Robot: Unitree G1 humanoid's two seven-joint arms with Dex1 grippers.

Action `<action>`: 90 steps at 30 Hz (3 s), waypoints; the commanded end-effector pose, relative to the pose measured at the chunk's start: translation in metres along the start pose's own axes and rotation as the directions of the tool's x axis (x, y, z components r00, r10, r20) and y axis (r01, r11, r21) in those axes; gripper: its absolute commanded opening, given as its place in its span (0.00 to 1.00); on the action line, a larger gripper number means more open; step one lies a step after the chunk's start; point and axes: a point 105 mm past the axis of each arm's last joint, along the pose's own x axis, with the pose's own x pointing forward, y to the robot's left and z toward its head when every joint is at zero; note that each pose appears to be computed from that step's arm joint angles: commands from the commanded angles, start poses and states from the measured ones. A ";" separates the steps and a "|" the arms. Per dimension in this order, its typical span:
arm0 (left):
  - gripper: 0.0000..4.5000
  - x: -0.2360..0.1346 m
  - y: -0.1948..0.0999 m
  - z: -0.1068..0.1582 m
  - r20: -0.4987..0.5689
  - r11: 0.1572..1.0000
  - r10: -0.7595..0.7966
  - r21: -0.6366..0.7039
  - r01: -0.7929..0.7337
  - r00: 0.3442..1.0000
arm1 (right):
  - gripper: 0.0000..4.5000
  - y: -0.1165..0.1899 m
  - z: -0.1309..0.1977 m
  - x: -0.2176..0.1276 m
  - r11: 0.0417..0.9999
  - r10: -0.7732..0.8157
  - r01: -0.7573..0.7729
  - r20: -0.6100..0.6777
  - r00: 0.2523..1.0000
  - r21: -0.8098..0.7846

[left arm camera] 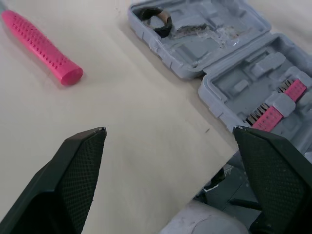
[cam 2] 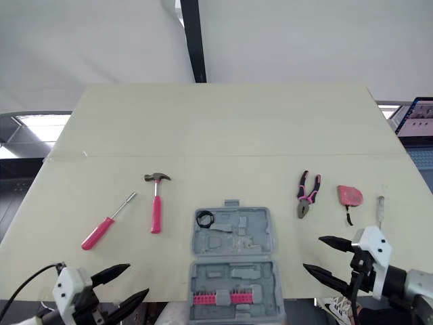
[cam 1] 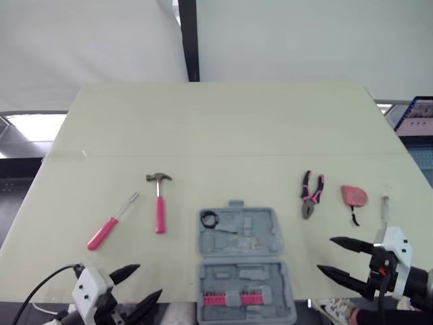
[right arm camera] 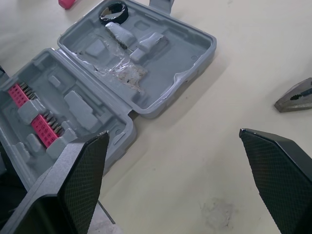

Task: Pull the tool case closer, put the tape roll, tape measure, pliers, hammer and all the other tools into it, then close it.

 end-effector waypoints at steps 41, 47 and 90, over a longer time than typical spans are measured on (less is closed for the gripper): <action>0.99 0.104 -0.012 0.106 0.161 0.818 -0.516 0.386 0.427 0.842 | 1.00 -0.039 -0.003 -0.021 0.831 -0.548 0.538 0.038 0.836 0.143; 0.99 0.106 -0.013 0.109 0.164 0.809 -0.532 0.387 0.442 0.830 | 1.00 -0.058 -0.001 -0.019 0.773 -0.618 0.609 -0.001 0.786 0.179; 1.00 0.090 -0.016 0.089 0.132 0.857 -0.427 0.374 0.354 0.895 | 0.16 -0.155 -0.024 0.042 0.598 -0.741 0.764 -0.194 0.643 0.243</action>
